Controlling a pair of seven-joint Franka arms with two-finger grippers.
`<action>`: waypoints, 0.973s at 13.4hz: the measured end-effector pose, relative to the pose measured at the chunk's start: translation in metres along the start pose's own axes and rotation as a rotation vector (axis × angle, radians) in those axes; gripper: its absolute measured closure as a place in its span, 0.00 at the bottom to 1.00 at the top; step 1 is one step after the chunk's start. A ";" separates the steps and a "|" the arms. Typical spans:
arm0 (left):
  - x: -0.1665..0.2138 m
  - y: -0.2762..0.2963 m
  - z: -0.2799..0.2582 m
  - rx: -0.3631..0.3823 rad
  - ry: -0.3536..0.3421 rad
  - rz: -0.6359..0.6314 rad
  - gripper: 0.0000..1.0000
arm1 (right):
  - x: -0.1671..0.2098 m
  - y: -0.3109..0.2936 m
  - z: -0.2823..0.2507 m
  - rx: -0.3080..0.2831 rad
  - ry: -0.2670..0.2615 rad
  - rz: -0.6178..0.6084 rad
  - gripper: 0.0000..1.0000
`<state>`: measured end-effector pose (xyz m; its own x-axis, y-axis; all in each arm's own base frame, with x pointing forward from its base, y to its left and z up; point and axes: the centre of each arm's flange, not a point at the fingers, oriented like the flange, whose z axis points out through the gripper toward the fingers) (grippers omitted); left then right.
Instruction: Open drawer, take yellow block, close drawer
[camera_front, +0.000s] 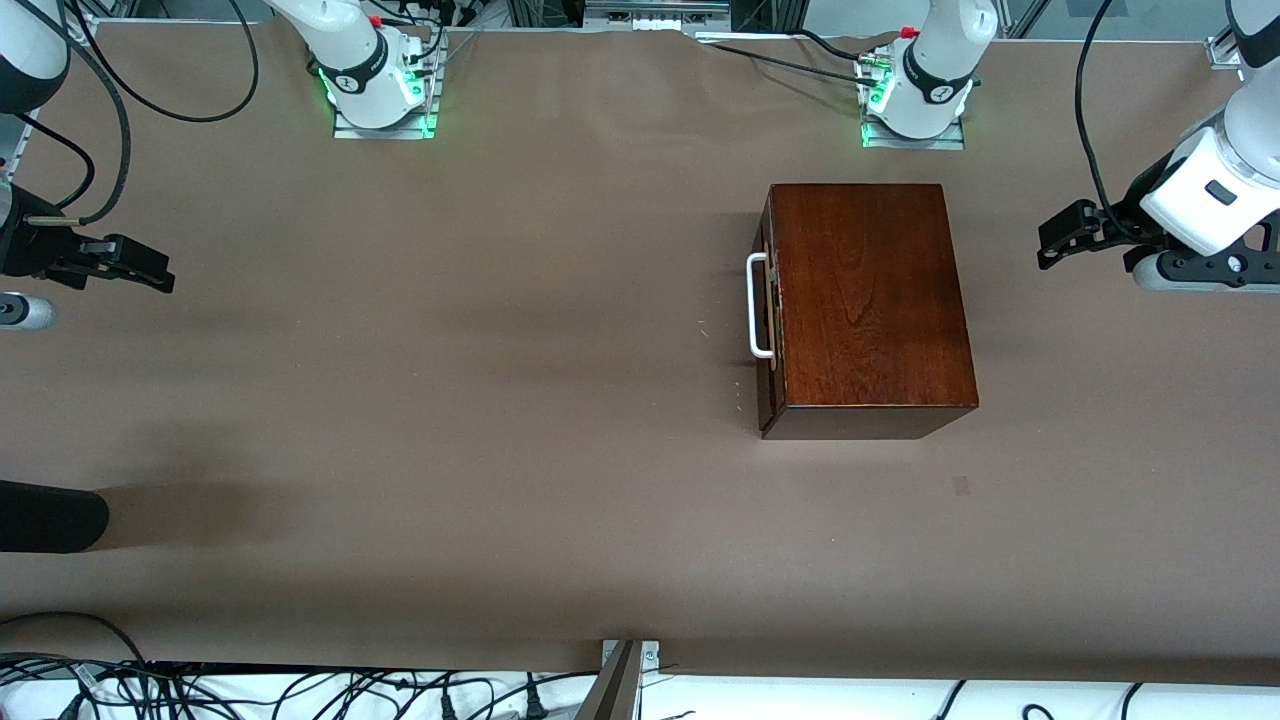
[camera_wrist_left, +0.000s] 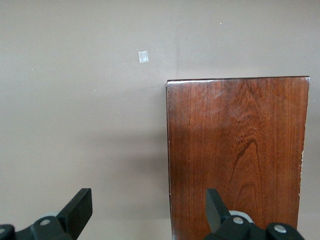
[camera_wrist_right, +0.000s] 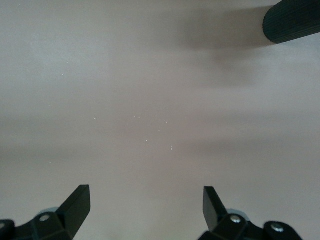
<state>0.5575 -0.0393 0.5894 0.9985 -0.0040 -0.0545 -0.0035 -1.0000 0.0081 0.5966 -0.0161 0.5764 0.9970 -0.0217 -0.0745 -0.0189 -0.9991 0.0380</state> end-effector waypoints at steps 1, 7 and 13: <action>0.000 0.000 0.000 0.000 0.004 0.000 0.00 | 0.000 0.000 0.000 0.000 0.000 0.000 0.00; 0.002 -0.001 -0.001 -0.001 0.017 -0.001 0.00 | 0.000 0.000 0.000 0.000 0.000 0.000 0.00; 0.002 -0.001 -0.001 -0.001 0.017 -0.001 0.00 | 0.000 0.000 0.000 0.000 0.000 0.000 0.00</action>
<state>0.5596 -0.0387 0.5905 0.9993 -0.0025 -0.0374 -0.0022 -1.0000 0.0092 0.5966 -0.0159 0.5764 0.9970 -0.0215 -0.0743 -0.0188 -0.9991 0.0380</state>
